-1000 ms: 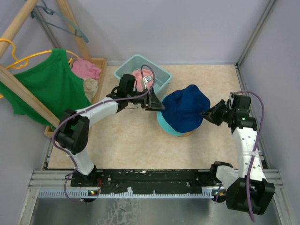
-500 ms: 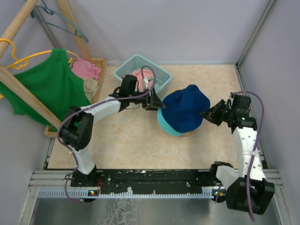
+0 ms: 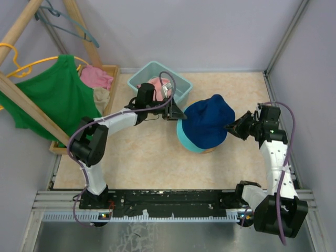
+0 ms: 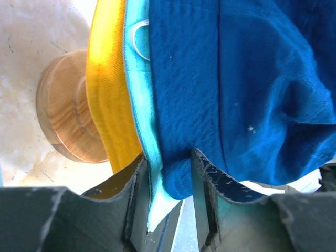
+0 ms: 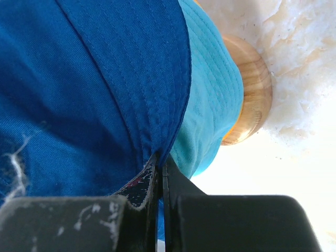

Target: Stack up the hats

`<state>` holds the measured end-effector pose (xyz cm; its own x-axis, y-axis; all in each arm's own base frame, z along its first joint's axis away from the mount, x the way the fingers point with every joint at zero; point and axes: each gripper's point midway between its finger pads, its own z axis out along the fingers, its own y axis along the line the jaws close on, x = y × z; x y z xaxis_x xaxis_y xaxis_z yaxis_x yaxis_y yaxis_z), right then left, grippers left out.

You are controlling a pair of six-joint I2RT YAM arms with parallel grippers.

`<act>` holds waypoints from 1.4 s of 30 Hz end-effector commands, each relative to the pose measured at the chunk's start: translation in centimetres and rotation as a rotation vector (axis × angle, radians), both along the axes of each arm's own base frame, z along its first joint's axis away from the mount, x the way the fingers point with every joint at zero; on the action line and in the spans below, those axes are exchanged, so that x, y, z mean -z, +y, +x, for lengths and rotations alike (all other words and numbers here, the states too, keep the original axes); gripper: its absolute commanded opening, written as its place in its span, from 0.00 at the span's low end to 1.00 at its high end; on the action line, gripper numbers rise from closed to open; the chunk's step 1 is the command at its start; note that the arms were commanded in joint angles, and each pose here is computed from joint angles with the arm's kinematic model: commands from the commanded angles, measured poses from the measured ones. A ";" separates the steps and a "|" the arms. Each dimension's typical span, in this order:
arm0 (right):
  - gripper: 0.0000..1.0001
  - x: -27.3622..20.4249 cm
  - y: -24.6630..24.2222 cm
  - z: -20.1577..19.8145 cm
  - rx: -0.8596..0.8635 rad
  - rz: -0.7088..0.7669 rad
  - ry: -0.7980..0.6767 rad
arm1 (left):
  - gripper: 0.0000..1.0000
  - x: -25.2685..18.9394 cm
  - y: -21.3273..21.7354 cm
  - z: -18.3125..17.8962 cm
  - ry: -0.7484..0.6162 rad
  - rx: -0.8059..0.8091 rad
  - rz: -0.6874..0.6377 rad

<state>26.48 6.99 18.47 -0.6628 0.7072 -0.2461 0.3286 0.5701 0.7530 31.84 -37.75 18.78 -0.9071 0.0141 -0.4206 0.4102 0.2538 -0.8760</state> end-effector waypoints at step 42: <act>0.30 2.7 -0.2 6.5 -0.114 -0.238 -0.012 | 0.01 11.0 5.5 -1.6 0.210 -0.097 0.026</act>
<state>30.67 9.09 11.42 -0.7995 0.5579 -0.2227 0.2986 0.6908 0.6585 31.10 -33.84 12.95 -0.9116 -0.0838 -0.4024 0.3815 0.1917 -0.9043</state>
